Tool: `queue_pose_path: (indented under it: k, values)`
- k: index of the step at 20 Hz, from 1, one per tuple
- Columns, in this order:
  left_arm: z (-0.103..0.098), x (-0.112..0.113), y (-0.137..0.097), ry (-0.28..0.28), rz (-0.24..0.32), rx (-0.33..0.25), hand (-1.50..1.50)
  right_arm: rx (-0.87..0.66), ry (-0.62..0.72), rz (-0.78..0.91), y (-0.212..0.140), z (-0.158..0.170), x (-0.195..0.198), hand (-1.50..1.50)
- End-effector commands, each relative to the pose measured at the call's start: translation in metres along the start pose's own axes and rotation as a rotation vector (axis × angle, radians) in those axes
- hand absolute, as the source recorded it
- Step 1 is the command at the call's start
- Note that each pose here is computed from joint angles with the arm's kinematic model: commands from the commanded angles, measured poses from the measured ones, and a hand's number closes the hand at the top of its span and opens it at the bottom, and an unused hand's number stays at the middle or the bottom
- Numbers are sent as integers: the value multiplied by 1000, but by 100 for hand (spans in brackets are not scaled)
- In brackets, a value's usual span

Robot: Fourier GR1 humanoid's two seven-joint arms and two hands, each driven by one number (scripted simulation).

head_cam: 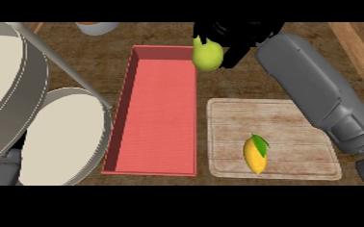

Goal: Pick the pear from the cutting board and place it in the cardboard box

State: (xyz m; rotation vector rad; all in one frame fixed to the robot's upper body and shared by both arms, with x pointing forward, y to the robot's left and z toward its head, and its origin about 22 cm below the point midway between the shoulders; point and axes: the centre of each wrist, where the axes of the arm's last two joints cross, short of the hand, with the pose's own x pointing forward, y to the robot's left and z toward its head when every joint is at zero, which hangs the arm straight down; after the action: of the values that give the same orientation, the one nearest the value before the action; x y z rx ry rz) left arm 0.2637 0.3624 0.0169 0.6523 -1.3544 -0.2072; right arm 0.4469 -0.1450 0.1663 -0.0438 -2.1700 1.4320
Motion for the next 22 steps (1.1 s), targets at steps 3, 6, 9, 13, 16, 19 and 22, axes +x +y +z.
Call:
queue_pose_path:
  k: [3,6,9,13,16,19,22]
  values:
    - [7,5,-11,-3,11,-1,0,1,38,-108,10,-51,42,150]
    - [9,-2,-5,-8,0,-14,0,32,69,-173,33,-82,65,150]
    - [-6,7,-7,-33,-9,-9,0,51,103,-208,58,-95,70,150]
    - [-7,15,1,-28,-8,-19,0,72,130,-215,85,-103,74,150]
    - [-7,14,-12,-60,0,-44,0,64,168,-159,95,-108,79,150]
    - [-17,13,-22,-50,5,-39,0,90,184,-136,93,-118,88,150]
    - [-9,23,-16,-73,3,-72,0,42,295,-111,104,-109,79,150]
